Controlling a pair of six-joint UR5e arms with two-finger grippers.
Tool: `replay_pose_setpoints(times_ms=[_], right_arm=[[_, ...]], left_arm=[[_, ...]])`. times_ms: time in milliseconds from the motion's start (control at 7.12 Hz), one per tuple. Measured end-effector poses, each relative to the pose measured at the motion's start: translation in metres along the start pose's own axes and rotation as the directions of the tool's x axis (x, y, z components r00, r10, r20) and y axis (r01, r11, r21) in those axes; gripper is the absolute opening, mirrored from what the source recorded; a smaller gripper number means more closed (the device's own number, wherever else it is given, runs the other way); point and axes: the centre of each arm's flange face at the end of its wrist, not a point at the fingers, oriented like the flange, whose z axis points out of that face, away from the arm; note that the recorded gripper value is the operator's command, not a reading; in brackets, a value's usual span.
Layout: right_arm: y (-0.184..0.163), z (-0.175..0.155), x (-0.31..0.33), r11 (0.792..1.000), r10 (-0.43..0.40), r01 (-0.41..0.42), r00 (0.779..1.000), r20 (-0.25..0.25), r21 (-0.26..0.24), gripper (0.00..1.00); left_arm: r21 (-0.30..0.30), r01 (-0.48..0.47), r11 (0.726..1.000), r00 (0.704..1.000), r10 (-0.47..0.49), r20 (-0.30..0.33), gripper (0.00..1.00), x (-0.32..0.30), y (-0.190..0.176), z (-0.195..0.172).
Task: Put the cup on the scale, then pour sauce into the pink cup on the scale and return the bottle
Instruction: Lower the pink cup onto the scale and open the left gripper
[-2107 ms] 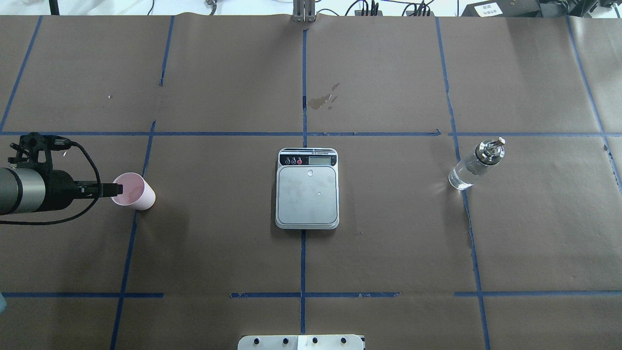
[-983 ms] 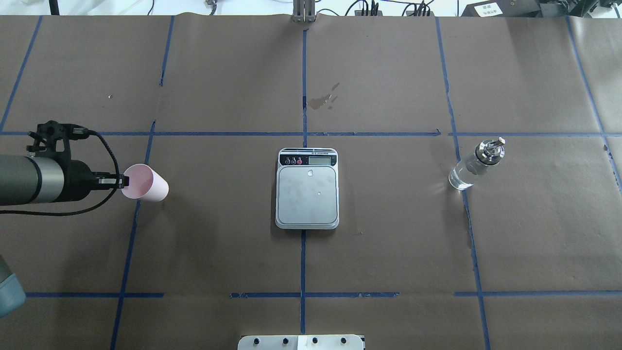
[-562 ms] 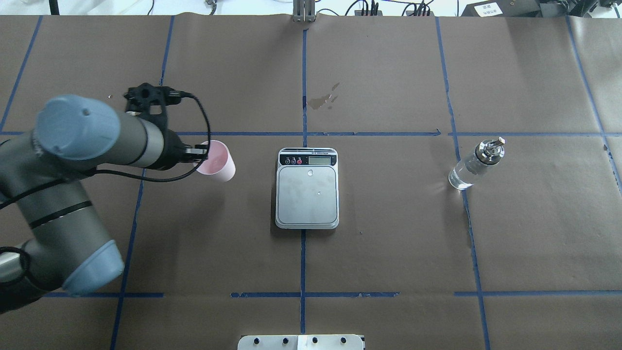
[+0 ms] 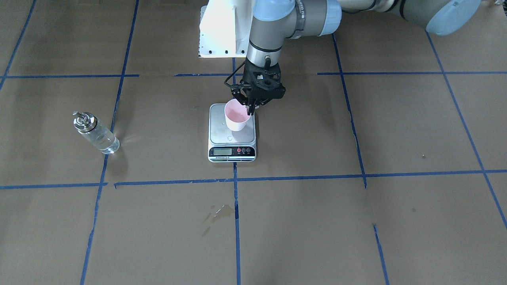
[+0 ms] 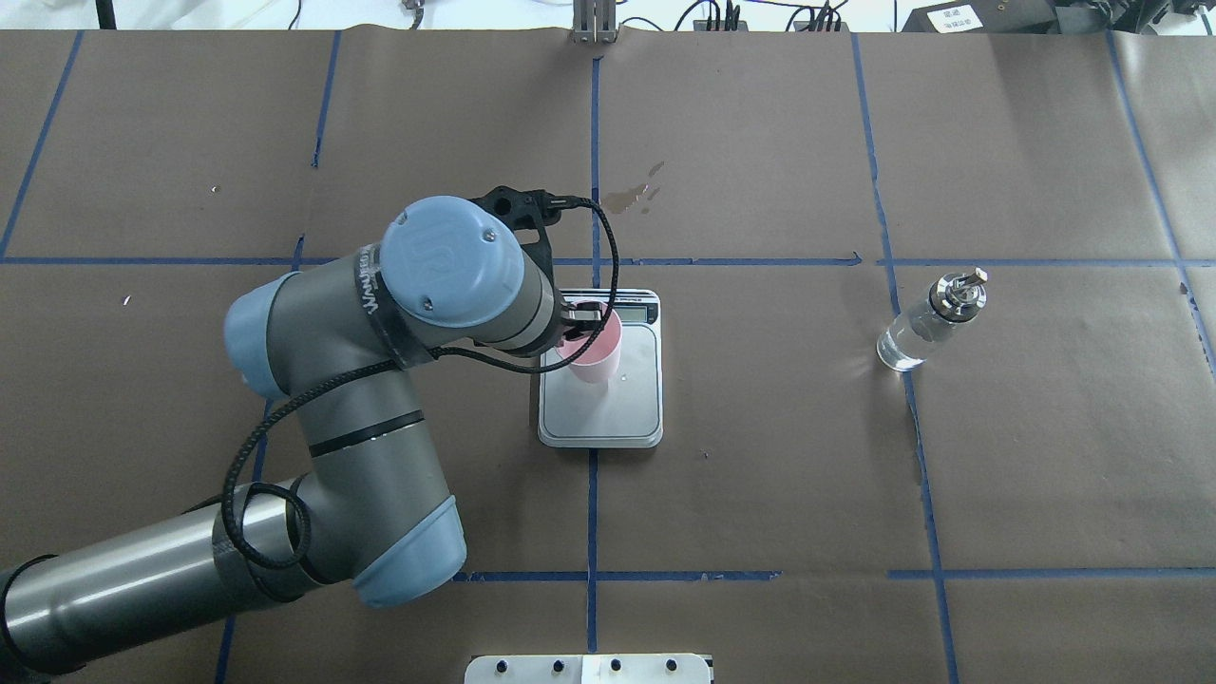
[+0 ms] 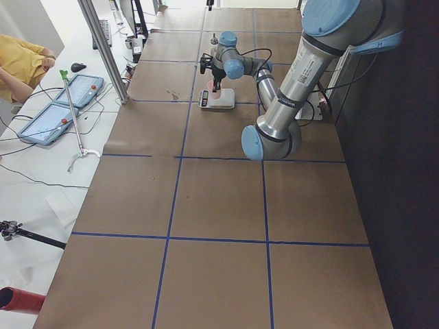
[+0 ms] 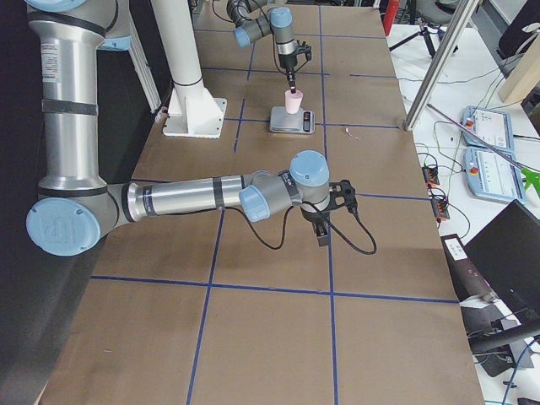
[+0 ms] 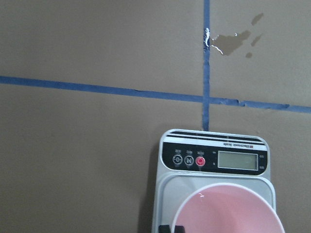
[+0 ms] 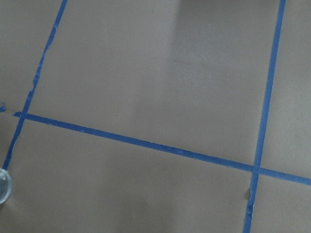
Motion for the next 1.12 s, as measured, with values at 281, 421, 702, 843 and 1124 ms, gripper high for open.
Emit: replay_pose_setpoints(times_ms=[281, 421, 702, 843, 1124], right_arm=[[0.0001, -0.0004, -0.0004, 1.0, -0.001, 0.001, 1.0, 0.0, 0.001, 1.0], [0.0007, -0.0004, -0.0003, 1.0, 0.0, 0.0, 1.0, 0.0, 0.0, 1.0], [0.0019, -0.0004, 0.0004, 1.0, 0.0, 0.0, 1.0, 0.0, 0.0, 1.0], [0.0021, -0.0004, 0.0005, 1.0, 0.0, 0.0, 1.0, -0.001, 0.0, 1.0], [0.0022, -0.0005, 0.0007, 1.0, 0.0, 0.0, 1.0, -0.001, 0.0, 1.0]], left_arm=[[-0.006, 0.002, 1.0, 1.0, -0.002, 0.0, 0.0, 0.0087, 0.009, 0.0035], [-0.006, 0.002, 1.0, 1.0, -0.002, 0.002, 0.0, 0.0088, 0.0098, 0.0043], [-0.007, 0.003, 1.0, 1.0, -0.003, 0.006, 0.08, 0.0073, 0.0102, 0.0065], [-0.007, 0.003, 1.0, 1.0, -0.003, 0.008, 0.14, 0.0067, 0.0102, 0.0071], [-0.008, 0.004, 1.0, 1.0, -0.004, 0.013, 0.25, 0.0046, 0.0104, 0.0093]])
